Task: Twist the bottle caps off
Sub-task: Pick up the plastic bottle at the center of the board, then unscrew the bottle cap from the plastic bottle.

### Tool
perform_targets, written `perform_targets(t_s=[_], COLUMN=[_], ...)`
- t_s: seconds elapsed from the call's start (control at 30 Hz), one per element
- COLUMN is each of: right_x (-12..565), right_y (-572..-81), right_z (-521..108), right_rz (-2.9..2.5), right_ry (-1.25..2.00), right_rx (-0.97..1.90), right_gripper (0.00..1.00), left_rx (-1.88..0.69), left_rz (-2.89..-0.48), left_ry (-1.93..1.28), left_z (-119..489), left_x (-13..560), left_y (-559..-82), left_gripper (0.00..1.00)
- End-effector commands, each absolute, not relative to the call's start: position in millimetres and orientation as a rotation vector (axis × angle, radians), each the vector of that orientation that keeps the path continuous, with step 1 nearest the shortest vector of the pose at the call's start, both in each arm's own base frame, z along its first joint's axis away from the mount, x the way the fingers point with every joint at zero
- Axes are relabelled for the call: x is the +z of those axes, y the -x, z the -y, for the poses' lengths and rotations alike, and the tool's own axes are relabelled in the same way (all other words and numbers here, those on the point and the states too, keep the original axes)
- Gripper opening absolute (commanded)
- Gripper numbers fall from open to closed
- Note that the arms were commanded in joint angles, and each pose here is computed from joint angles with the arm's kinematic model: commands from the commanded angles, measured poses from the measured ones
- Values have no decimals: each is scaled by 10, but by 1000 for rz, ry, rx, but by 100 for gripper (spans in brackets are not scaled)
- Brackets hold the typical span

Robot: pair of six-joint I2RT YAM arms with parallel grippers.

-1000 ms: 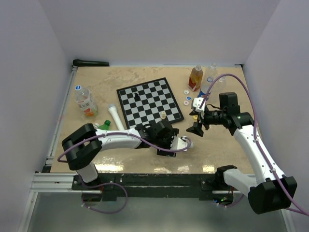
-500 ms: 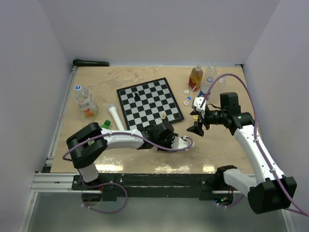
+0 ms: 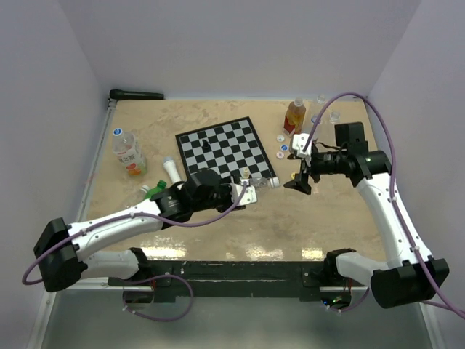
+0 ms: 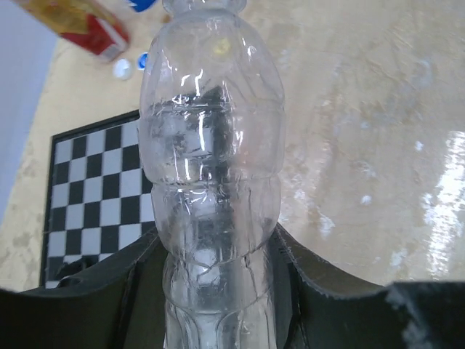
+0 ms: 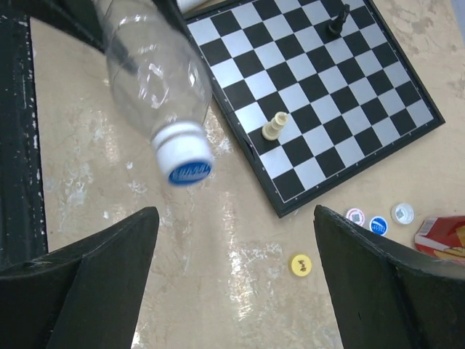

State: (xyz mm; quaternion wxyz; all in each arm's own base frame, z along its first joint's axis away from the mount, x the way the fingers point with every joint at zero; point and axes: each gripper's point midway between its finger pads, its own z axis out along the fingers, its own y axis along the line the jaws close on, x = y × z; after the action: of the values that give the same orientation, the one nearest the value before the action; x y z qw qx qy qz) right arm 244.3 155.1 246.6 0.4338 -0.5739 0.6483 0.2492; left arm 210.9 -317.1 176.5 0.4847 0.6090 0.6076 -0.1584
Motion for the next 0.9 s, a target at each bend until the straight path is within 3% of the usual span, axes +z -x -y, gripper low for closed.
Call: perform_targets(t_s=[0.0,0.37,0.87], right_x=[2687,2826,2777], right_y=[-2323,-2448,-2710], right_z=[-1705,-2346,-2635], right_rz=[-1541,-1620,-1826], right_ry=[1489,1462,1105], right_rx=[726,944,1205], right_gripper=[91,87,85], left_rx=[-318,-122,-106], left_rz=[-1455,-1499,-1524], left_ry=[-1283,-998,-981], left_z=[2907,2408,2397], left_x=[2040,2156,2099], left_y=[-2282,-2666,-2720], left_gripper=[6,7,6])
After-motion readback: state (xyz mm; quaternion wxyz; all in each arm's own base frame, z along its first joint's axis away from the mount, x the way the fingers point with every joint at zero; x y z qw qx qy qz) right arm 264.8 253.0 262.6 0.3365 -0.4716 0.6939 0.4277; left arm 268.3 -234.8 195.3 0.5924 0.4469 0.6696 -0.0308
